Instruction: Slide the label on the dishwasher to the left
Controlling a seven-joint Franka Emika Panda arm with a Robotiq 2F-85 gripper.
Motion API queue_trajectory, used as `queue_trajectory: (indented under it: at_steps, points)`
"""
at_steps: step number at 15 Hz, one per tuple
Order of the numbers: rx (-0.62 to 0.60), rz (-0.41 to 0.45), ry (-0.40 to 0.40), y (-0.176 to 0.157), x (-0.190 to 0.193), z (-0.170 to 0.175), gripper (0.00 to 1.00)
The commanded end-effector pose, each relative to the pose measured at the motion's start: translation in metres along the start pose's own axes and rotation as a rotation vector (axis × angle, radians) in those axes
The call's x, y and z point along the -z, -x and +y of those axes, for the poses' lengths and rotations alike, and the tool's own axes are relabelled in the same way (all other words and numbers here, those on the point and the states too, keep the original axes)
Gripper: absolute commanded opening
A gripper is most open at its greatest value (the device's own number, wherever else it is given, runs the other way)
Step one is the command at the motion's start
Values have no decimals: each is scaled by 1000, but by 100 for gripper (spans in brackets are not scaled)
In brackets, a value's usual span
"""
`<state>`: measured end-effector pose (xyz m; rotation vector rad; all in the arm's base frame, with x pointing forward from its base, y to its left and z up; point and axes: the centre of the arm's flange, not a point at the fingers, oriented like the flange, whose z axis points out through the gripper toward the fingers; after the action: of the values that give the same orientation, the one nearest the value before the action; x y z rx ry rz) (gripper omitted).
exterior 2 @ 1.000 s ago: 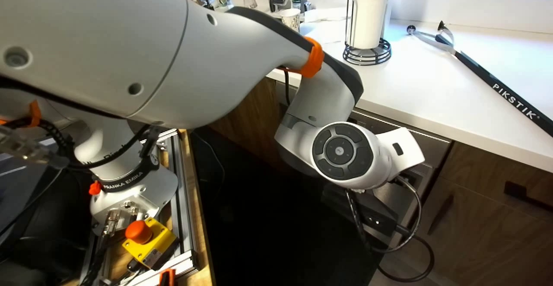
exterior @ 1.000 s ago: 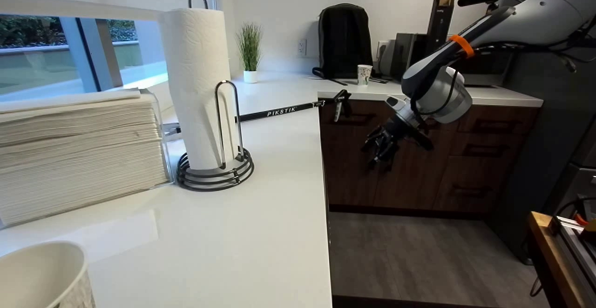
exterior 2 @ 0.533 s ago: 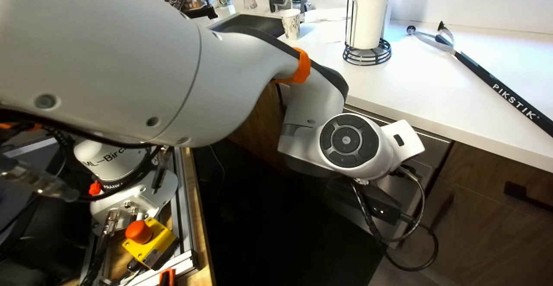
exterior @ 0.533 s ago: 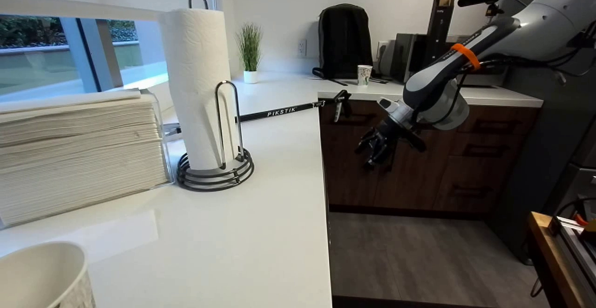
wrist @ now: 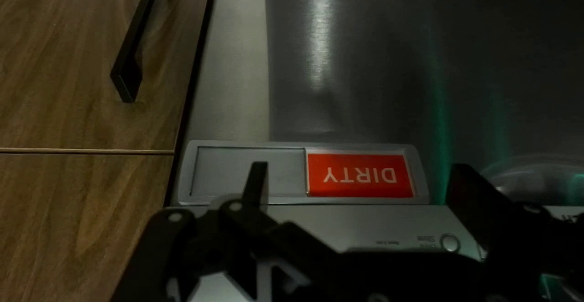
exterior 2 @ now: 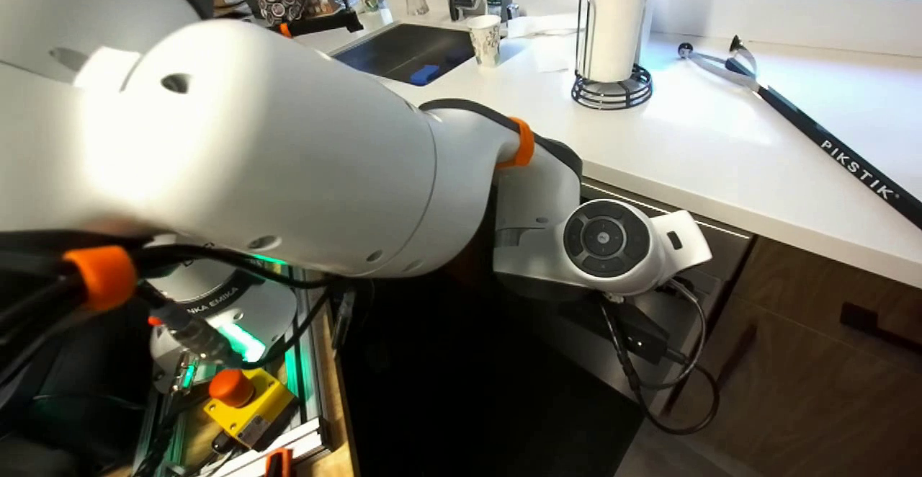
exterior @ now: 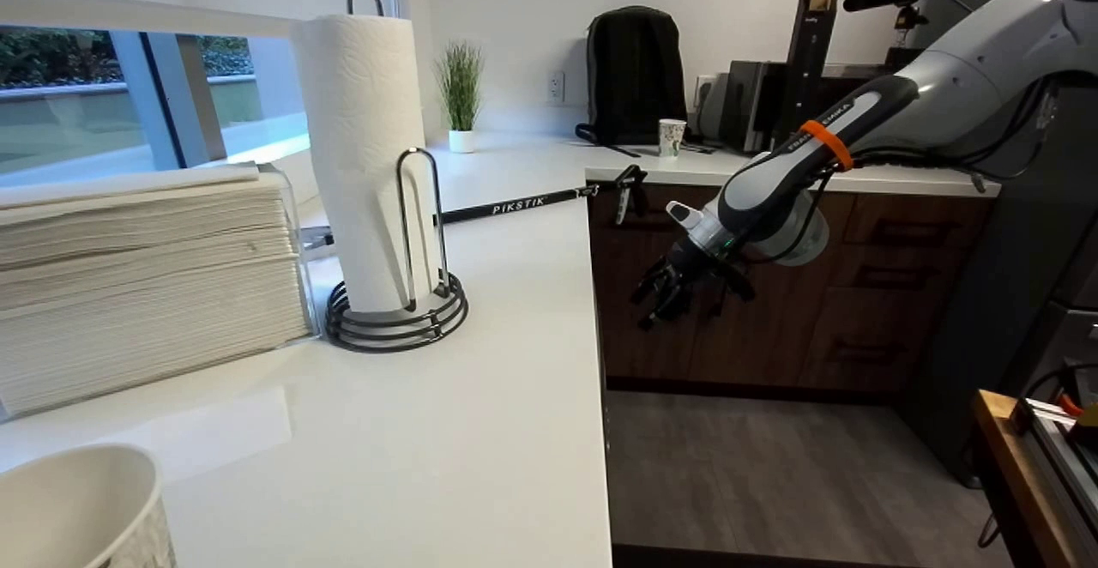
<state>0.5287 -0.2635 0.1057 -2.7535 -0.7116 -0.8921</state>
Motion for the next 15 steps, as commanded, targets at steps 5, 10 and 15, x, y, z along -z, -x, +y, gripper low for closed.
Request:
queue_trajectory:
  at_steps: [5, 10, 15]
  points:
    - [-92, 40, 34, -4, -37, 31, 75]
    - [-115, 58, 31, -4, -50, 36, 30]
    - [-103, 80, 43, -4, -62, 41, 1]
